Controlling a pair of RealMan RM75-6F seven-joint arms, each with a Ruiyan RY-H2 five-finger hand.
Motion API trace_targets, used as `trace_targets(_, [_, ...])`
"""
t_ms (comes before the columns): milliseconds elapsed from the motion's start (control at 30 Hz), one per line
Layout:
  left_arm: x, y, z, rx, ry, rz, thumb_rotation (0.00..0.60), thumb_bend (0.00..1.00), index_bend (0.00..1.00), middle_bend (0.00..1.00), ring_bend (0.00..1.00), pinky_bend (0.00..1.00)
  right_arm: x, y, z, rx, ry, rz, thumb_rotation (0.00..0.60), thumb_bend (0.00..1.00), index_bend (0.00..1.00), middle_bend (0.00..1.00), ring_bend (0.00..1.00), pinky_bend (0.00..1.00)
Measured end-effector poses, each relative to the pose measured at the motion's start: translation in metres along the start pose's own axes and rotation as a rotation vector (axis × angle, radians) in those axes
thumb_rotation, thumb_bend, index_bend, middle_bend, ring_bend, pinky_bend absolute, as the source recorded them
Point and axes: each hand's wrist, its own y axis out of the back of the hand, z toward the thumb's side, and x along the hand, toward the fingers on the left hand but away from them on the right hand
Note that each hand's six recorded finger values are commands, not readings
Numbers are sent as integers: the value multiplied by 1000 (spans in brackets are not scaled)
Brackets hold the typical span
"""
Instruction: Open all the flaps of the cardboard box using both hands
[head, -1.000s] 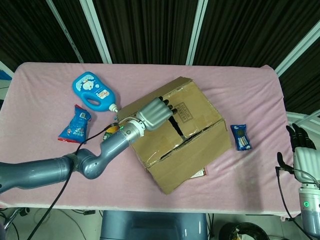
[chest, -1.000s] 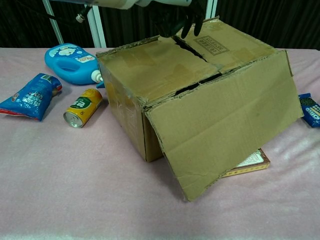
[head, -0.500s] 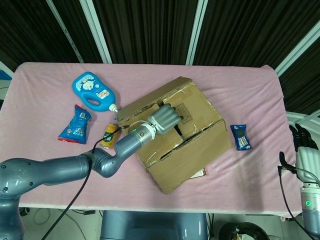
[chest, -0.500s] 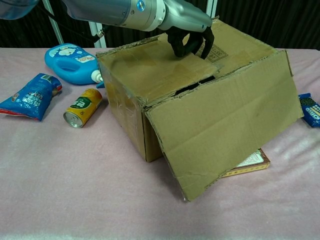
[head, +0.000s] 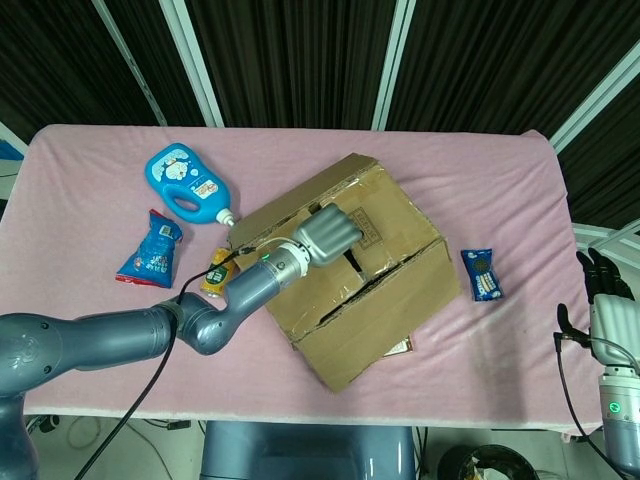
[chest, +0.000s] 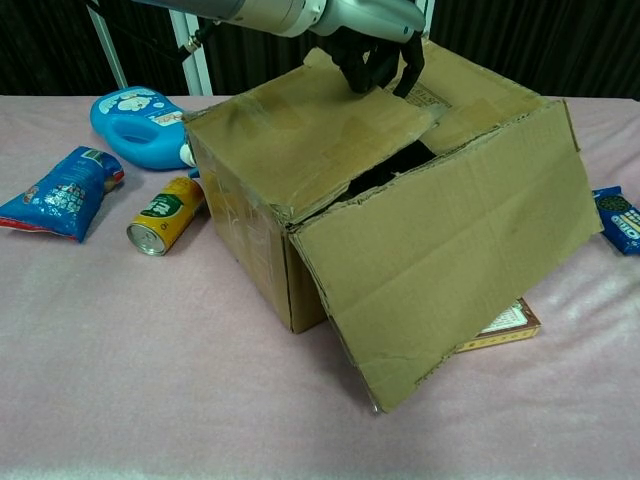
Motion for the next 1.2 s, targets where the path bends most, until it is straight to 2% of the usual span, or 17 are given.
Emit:
trace_targets(400, [-29,31,-13,-32,0,-5,600,963,445,627,463,505,1,-3,0,-9,-5,10,600,505,47,14,0,207])
trace_targets(633, [-50,48,-22,-76,4,-32,600,963,443,624,463,505,1,-4,1,-13,-6,14,600,506,49,14,0,207])
trace_targets(1200, [-103,72,-34,-301,2,-168,600,963,434,618,461,505,2,-5,0,-29,-14,19,600,506,50,13,0,207])
